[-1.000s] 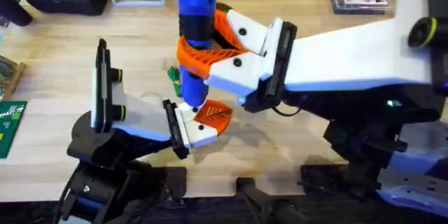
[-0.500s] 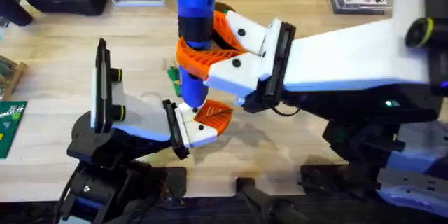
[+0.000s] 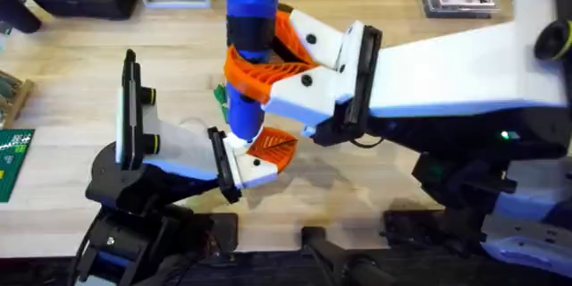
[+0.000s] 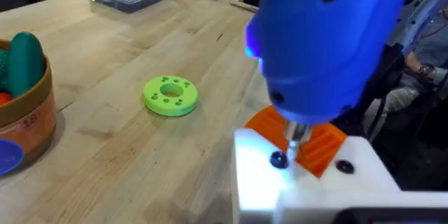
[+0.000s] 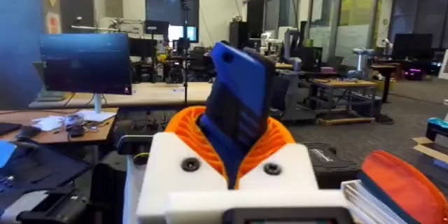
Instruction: Pick up the gripper from the table and insert it into the empty holder that is missing its gripper. Then pick up a screw, insert it into the mounting hole, and use the screwdriver to tighten it. Finally, clean up the table by picking up the vegetable and placing it into the bucket.
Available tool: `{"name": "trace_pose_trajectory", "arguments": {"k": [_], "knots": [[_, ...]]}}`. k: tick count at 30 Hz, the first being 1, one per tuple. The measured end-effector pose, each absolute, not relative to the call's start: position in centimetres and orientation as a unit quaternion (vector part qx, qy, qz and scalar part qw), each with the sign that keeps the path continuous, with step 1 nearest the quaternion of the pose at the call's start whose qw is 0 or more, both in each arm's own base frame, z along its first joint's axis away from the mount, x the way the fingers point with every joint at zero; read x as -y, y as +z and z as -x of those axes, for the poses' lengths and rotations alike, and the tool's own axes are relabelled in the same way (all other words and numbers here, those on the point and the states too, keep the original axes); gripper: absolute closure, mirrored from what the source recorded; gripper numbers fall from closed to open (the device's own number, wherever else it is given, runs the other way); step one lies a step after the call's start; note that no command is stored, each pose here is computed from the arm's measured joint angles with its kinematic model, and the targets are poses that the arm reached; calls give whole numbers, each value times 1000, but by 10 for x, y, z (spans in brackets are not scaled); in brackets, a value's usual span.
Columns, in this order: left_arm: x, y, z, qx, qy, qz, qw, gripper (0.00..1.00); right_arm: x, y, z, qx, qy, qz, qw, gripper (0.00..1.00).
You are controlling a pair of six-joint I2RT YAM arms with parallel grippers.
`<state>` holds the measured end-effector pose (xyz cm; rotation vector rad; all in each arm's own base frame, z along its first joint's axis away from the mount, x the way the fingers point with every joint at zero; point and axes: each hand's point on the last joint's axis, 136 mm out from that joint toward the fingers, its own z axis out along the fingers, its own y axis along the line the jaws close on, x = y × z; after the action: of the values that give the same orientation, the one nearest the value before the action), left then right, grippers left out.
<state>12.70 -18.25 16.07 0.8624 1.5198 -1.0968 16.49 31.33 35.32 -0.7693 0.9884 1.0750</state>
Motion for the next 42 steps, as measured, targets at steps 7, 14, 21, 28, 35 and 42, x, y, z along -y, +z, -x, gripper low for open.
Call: {"name": "trace_pose_trajectory", "arguments": {"k": [7,14,21,28,35,42], "knots": [[182,161,-127,-632,-456,-359,514,987,-314,353,-164,-439,482,344,676,976],[182,161,-127,-632,-456,-359,513,987,-313,351,-166,-441,480,350,673,976],[182,161,-127,-632,-456,-359,513,987,-313,348,-167,-444,480,352,669,976],[183,161,-127,-632,-457,-358,513,987,-314,341,-170,-459,477,352,661,976],[183,161,-127,-633,-457,-358,512,987,-314,340,-171,-462,476,352,661,976],[183,161,-127,-632,-457,-358,512,987,-315,340,-171,-463,476,352,660,976]]}}
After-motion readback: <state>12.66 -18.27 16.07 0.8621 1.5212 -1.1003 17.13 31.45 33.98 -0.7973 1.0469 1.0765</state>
